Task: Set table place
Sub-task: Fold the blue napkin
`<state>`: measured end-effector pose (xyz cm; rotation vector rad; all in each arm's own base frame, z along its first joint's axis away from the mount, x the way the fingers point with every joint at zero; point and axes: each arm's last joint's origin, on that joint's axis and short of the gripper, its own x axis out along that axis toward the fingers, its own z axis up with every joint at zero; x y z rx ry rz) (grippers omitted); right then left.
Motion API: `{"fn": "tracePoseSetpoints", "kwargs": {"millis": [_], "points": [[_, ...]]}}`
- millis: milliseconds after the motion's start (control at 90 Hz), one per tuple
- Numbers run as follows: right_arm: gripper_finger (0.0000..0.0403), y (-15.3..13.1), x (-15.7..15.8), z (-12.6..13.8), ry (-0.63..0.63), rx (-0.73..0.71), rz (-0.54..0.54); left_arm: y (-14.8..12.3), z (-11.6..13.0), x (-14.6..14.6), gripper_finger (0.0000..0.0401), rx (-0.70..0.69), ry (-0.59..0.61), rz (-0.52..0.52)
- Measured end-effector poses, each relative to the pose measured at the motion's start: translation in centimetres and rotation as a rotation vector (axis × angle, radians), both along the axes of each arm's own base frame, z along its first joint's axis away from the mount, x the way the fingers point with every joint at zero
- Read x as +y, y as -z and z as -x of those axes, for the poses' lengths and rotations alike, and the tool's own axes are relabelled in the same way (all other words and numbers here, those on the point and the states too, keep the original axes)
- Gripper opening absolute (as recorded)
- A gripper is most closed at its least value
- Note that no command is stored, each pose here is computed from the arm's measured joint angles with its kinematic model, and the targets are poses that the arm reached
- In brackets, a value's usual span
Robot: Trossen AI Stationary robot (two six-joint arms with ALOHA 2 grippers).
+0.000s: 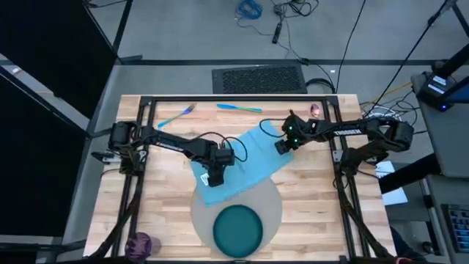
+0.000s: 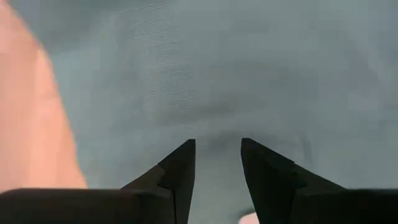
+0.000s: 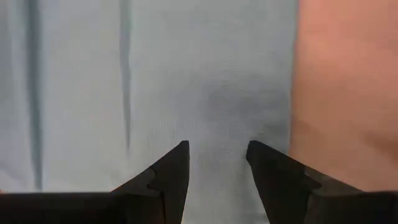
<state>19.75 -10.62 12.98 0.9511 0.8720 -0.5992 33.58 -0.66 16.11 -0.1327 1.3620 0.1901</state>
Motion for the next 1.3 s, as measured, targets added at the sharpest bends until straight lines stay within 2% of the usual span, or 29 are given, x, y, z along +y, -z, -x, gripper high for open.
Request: {"fn": "tracePoseSetpoints", "kwargs": {"millis": [178,311,478,633,900,967,1144,1300], "points": [[0.0155,-0.3,-1.7,0.4,0.058,-0.036,0.075,-0.1,-0.3,-1.5,0.0116,-0.04,0.027,0.005],[0.0155,-1.4,-1.9,0.0,0.012,-0.093,0.123,-1.4,-0.1,-2.2,0.0116,-0.073,0.05,-0.1],[0.0155,-4.4,0.5,-1.7,-0.137,-0.203,0.141,-4.4,1.2,-1.9,0.0116,-0.104,0.02,-0.149],[0.0155,-7.0,4.4,-4.0,-0.285,-0.313,0.139,-4.7,3.0,-1.6,0.0116,-0.056,-0.018,-0.168],[0.0155,-8.6,10.8,-9.5,-0.442,-0.37,0.166,-0.9,6.7,-1.2,0.0116,0.094,-0.057,-0.198],[0.0155,-8.7,11.9,-11.4,-0.469,-0.372,0.173,-0.4,6.8,-1.4,0.0116,0.073,-0.051,-0.212],[0.0155,-6.7,13.5,-16.6,-0.546,-0.315,0.147,-0.1,7.1,-2.2,0.0116,0.08,0.021,-0.266],[0.0155,-5.6,15.0,-20.0,-0.599,-0.278,0.143,-0.2,7.2,-2.4,0.0116,0.088,0.036,-0.286]]}}
